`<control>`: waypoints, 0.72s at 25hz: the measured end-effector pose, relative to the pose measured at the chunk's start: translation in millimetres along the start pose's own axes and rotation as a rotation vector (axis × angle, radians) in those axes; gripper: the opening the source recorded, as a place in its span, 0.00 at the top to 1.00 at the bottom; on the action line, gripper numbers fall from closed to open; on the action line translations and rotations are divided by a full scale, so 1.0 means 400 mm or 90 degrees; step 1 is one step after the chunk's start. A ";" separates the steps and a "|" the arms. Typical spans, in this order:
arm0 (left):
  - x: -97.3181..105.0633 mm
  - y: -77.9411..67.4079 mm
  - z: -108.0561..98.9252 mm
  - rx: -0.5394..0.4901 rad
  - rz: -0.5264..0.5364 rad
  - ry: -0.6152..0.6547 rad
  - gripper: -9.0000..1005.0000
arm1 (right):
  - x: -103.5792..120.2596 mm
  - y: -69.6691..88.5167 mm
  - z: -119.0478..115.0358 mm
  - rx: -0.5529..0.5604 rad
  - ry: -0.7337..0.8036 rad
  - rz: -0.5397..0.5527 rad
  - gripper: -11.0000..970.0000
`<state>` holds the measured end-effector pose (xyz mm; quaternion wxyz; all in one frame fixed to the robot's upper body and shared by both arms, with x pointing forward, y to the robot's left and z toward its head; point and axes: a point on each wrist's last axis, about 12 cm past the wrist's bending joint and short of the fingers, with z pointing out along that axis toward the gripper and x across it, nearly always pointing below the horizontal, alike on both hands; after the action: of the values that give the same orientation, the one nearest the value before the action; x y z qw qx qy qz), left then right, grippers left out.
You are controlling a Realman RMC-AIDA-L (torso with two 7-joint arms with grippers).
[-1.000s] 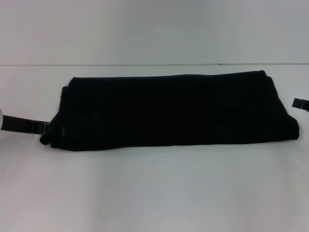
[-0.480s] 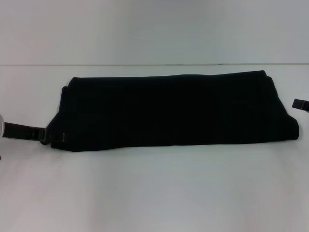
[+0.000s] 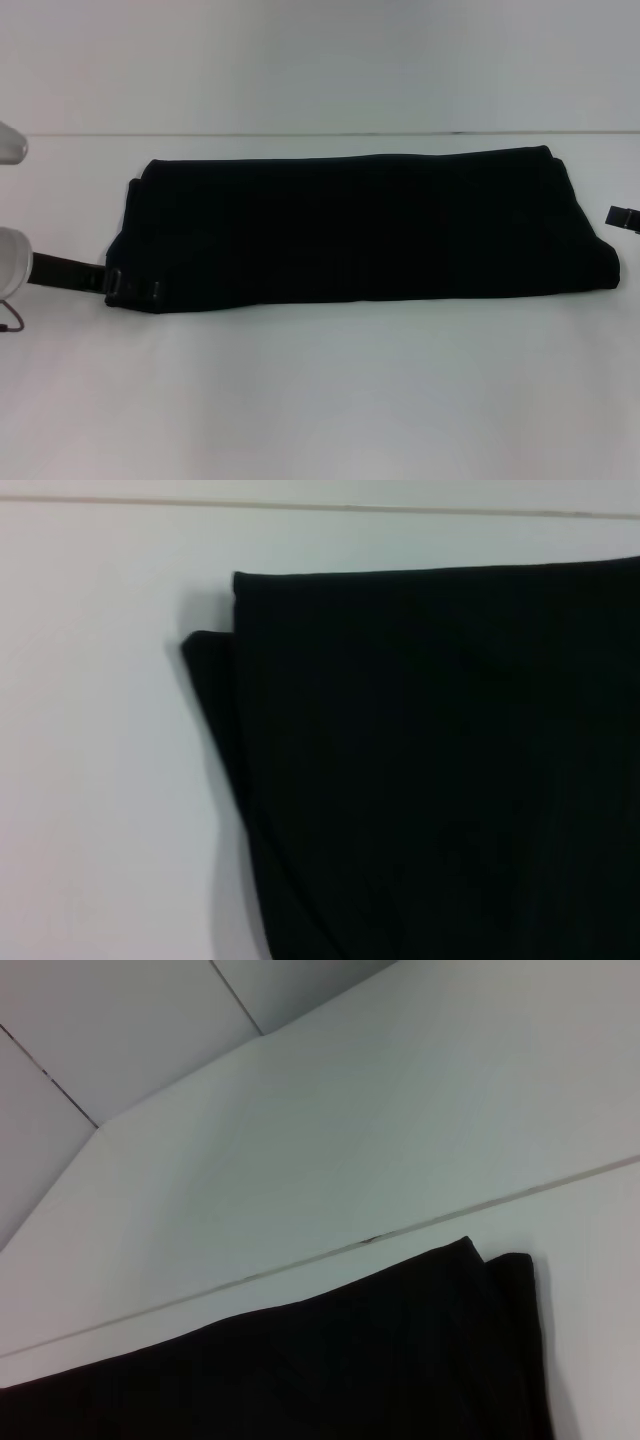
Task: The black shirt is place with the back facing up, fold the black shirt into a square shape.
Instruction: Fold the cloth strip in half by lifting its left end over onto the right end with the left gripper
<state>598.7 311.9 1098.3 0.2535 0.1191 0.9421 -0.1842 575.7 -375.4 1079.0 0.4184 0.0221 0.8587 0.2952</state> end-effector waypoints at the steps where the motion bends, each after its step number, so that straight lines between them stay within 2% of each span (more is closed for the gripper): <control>1: -0.001 -0.003 0.001 0.003 0.002 0.001 0.13 | 0.000 0.000 0.000 0.000 0.000 0.000 0.29; 18: -0.021 -0.035 0.004 0.042 0.020 0.007 0.15 | 0.002 -0.002 -0.002 0.002 0.000 0.001 0.29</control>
<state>601.9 297.4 1105.4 0.2475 0.1432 0.9349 -0.2102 574.6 -376.3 1078.3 0.4178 0.0235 0.8591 0.2945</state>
